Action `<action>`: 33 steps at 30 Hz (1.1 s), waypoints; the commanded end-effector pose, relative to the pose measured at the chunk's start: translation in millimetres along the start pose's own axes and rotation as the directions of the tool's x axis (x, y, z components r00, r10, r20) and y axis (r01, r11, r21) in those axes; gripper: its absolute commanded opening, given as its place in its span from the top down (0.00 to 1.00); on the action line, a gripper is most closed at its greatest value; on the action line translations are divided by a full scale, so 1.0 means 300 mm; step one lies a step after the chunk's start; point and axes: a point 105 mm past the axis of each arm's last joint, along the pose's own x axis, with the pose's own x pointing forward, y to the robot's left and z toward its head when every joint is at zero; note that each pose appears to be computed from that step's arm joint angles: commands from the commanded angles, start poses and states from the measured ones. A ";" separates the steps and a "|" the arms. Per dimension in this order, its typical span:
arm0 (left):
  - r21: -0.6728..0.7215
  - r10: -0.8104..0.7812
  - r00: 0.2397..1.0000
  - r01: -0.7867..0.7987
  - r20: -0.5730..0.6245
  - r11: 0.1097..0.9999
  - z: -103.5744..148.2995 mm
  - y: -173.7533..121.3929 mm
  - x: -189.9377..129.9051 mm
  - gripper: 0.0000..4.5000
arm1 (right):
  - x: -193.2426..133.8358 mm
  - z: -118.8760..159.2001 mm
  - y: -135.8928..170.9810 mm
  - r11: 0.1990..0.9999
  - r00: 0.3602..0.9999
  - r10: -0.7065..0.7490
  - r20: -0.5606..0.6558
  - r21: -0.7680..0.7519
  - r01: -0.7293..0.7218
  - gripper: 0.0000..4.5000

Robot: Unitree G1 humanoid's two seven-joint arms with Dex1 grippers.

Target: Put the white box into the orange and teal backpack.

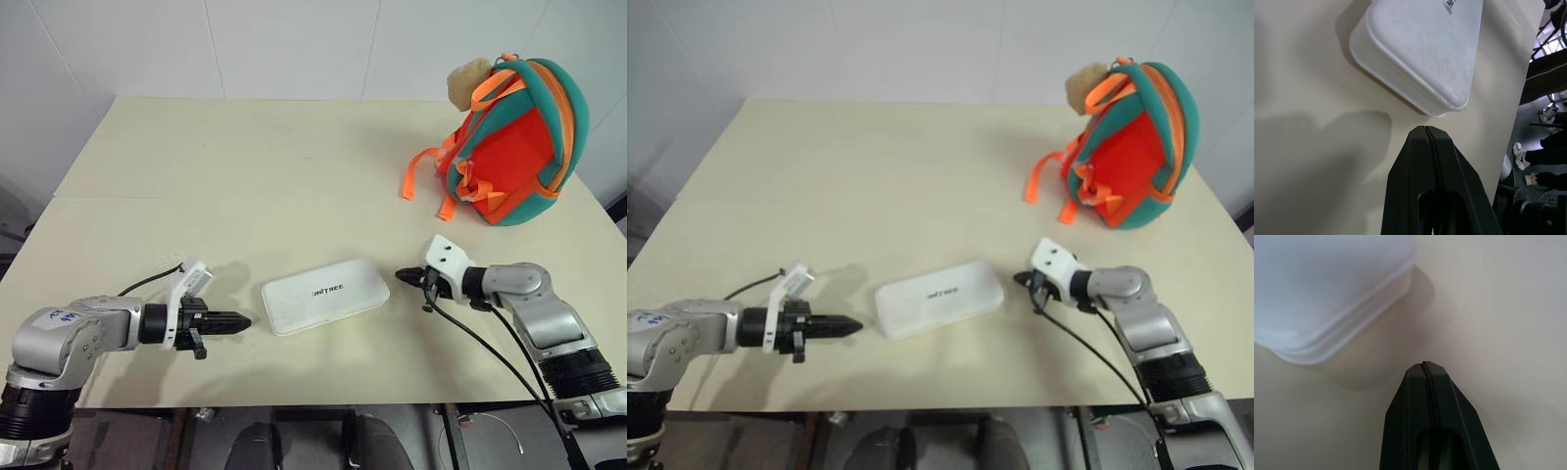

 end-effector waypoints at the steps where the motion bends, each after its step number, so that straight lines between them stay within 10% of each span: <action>1: 0.028 0.001 1.000 -0.001 0.017 1.000 0.015 0.006 0.024 1.00 | -0.004 0.057 0.021 0.999 0.999 0.018 0.043 -0.030 -0.016 0.97; 33: 0.140 0.000 0.995 -0.014 0.099 0.990 0.144 0.051 0.080 1.00 | 0.067 0.162 0.185 0.982 0.975 0.189 0.117 -0.055 -0.183 0.97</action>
